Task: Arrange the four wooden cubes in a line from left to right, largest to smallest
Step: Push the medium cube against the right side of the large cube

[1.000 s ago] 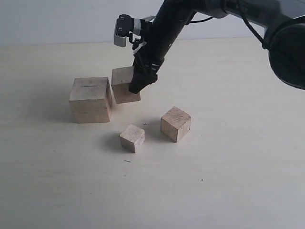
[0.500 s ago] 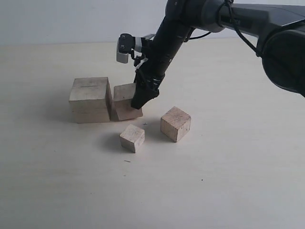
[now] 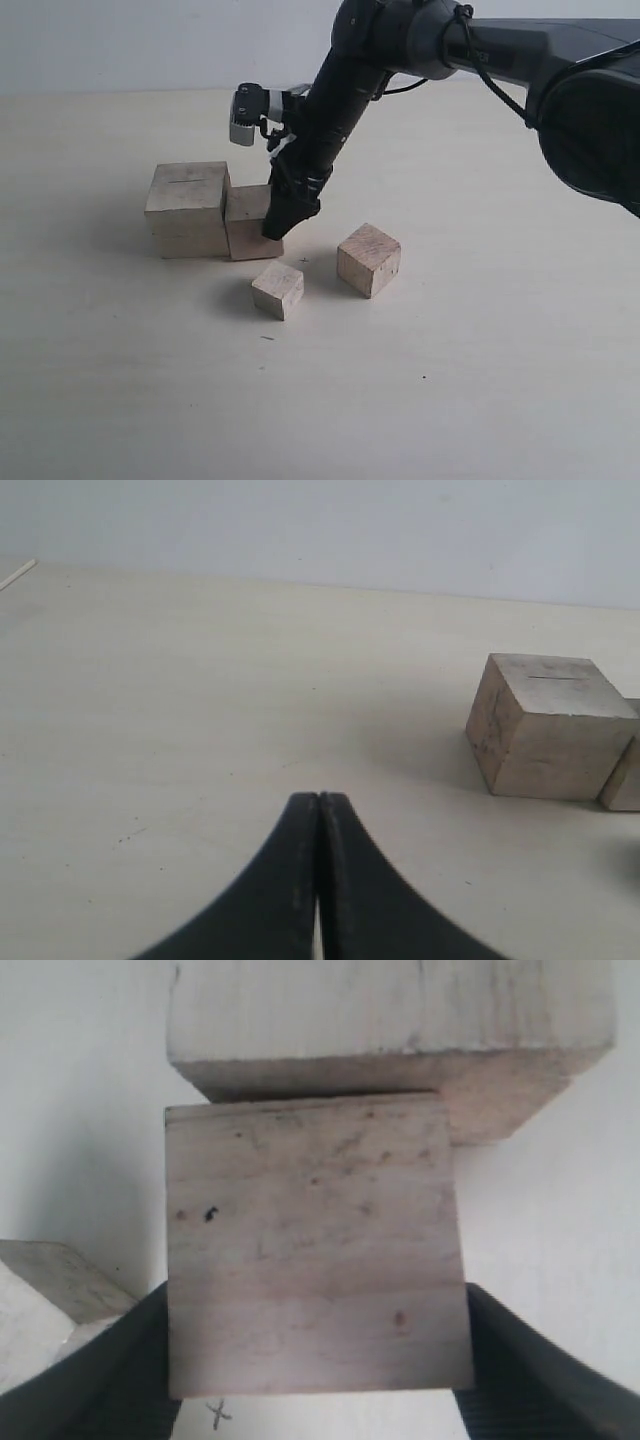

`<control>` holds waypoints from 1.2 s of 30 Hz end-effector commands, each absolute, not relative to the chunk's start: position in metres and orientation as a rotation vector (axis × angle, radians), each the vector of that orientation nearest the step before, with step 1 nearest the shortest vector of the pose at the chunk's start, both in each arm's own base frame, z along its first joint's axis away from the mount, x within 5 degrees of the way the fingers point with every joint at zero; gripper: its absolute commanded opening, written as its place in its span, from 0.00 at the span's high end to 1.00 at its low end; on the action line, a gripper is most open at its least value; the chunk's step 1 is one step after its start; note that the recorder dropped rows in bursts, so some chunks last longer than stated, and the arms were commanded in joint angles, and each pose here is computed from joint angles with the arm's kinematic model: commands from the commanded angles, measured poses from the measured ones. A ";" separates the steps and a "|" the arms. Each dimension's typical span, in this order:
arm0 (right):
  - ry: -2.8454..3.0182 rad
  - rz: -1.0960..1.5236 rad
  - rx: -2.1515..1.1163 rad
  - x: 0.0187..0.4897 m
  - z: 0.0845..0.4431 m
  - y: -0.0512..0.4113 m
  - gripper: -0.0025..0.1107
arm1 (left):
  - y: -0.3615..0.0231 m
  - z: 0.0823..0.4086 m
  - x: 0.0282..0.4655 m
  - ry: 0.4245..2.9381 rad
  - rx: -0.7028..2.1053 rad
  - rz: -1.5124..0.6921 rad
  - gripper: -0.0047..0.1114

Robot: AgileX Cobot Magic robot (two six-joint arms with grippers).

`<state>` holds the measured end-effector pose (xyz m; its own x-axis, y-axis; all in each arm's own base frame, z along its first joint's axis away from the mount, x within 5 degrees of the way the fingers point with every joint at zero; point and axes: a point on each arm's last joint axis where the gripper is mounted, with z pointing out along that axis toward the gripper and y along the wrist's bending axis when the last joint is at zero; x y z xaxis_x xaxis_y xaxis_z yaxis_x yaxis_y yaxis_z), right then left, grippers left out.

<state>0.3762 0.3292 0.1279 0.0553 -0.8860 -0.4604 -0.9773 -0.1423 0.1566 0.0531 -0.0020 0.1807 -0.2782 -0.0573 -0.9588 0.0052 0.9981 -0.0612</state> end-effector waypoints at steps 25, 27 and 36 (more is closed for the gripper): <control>2.014 0.575 -2.050 0.385 0.105 0.329 0.98 | -0.002 0.181 0.053 1.837 -0.035 -0.065 0.96; 2.015 0.576 -2.052 0.385 0.105 0.329 0.98 | -0.002 0.181 0.053 1.837 -0.035 -0.065 0.96; 2.028 0.603 -2.068 0.382 0.108 0.328 0.56 | -0.002 0.181 0.053 1.837 -0.035 -0.065 0.96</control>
<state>0.3812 0.3341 0.1236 -0.0088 -0.8888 -0.4583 -0.9905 -0.0551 0.1259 0.0531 -0.0020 0.1807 -0.2782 -0.0573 -0.9588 0.0052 0.9981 -0.0612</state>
